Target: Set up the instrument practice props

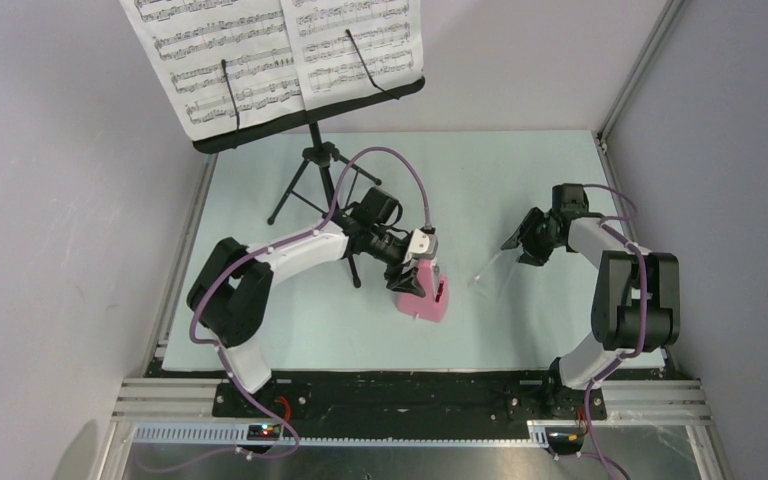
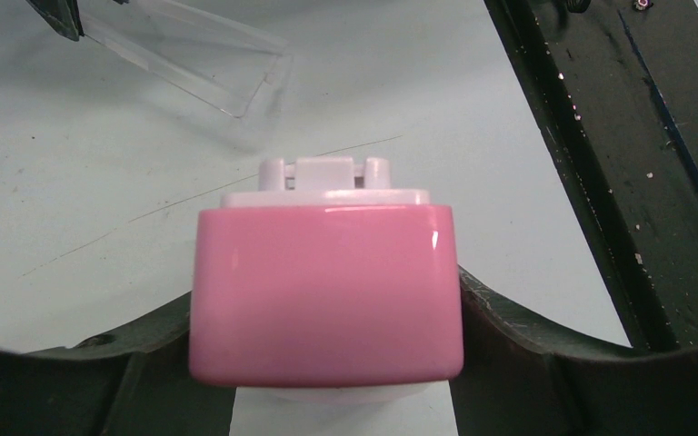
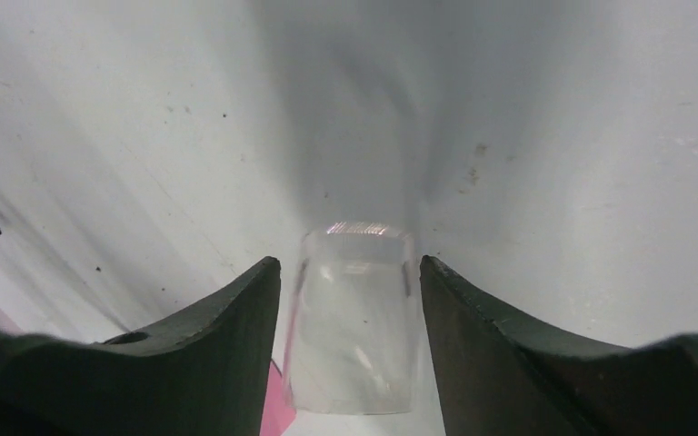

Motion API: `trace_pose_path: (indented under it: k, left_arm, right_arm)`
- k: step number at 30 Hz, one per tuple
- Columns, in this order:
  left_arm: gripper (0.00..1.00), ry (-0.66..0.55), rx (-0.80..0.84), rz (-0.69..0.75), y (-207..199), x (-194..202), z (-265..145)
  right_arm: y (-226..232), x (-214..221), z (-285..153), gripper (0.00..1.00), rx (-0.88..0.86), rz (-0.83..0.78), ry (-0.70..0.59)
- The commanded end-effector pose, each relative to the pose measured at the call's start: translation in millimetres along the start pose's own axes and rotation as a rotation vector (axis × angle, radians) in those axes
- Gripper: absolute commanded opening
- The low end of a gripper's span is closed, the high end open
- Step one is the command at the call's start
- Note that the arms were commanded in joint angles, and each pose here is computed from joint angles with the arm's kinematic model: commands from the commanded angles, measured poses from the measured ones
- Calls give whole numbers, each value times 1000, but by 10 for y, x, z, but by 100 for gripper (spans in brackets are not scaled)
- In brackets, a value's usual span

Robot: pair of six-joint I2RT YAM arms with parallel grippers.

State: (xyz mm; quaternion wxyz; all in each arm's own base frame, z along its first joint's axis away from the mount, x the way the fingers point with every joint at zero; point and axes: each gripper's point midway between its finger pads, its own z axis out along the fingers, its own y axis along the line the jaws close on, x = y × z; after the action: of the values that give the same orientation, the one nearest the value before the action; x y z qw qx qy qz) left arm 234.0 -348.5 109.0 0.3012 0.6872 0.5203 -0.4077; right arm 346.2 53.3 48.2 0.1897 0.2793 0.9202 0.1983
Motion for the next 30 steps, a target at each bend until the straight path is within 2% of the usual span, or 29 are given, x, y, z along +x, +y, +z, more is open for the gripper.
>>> trace_pose_path:
  k: [1,4,6,7,9,10,11,13,19,20,23,25,27,30]
  left_arm:
    - [38,317,-50,-174,-130,950,-64]
    - [49,310,-50,-168,-130,921,-66]
    - [54,308,-50,-166,-129,913,-68]
    - [60,308,-52,-164,-126,907,-71]
    - [63,306,-53,-163,-124,899,-76]
    - [70,306,-52,-164,-132,898,-76]
    - [92,303,-54,-161,-132,883,-85]
    - [99,299,-53,-161,-146,870,-88]
    - [100,311,-74,-156,-136,859,-129]
    - [100,309,-76,-154,-131,847,-133]
    - [100,293,-80,-145,-119,785,-144]
    - [100,264,-80,-132,-118,701,-142]
    - [100,229,-86,-117,-112,600,-149]
    - [100,188,-103,-96,-103,435,-196]
  right_arm:
    - [38,-258,-166,67,17,-62,-137]
    - [34,-295,-249,74,33,-87,-168]
    - [36,-285,-290,76,47,-107,-177]
    - [64,-292,-329,76,47,-127,-185]
    - [136,-261,-398,75,44,-184,-193]
    - [271,-167,-412,73,15,-236,-181]
    - [364,-131,-475,69,-11,-293,-190]
    - [678,86,-573,61,-135,-415,-156]
    - [1421,953,-883,57,-509,-762,-28]
    - [1428,1022,-884,56,-524,-775,-15]
    - [1540,1241,-949,43,-631,-797,44]
    - [1576,1331,-969,38,-673,-804,57]
    - [1579,1405,-972,36,-692,-823,59]
    - [1562,1450,-951,38,-683,-842,49]
